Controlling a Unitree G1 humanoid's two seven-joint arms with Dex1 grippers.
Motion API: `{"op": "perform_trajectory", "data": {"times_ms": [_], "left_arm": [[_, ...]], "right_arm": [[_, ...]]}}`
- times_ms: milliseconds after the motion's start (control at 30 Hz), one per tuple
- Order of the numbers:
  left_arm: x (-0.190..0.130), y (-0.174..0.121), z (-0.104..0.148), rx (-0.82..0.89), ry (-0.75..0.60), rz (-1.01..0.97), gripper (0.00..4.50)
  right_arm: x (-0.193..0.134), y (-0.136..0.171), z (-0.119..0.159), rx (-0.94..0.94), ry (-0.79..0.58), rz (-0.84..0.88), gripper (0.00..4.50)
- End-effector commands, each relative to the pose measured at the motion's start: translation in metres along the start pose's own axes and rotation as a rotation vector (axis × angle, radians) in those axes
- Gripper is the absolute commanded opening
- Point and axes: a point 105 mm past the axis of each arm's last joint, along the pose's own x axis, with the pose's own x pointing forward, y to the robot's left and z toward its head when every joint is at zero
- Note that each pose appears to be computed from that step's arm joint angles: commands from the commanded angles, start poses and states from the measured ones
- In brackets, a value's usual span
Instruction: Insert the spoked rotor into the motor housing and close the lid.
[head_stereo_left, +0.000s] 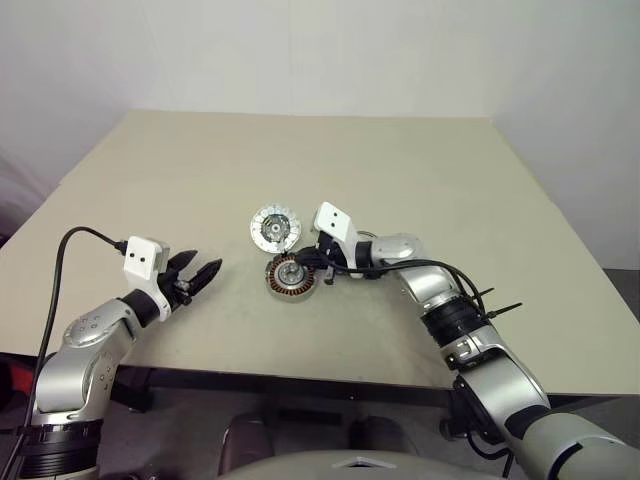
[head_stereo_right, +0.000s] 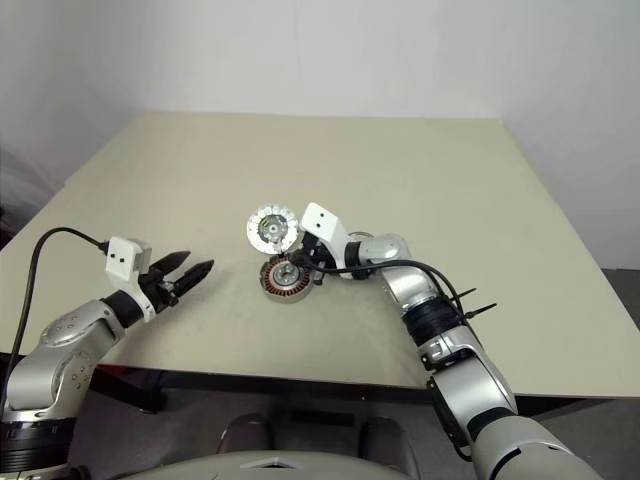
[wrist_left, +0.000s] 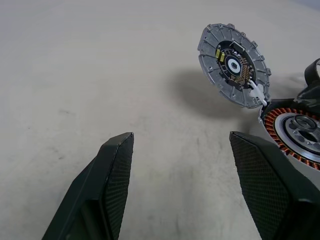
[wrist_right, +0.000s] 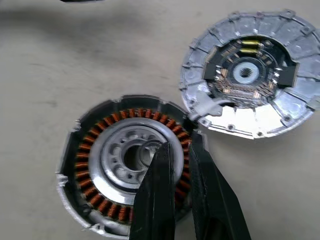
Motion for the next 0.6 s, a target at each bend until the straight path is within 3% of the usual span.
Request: {"op": "perform_trajectory", "data": {"times_ms": [33, 600], "left_arm": [[0.001, 0.0, 0.012, 0.042, -0.036, -0.002, 3.24], [-0.001, 0.01, 0.016, 0.061, -0.046, 0.028, 3.24]], "right_arm": [[0.001, -0.007, 0.013, -0.05, -0.025, -0.028, 0.5], [-0.005, -0.002, 0.022, -0.146, -0.031, -0.028, 0.5]]}}
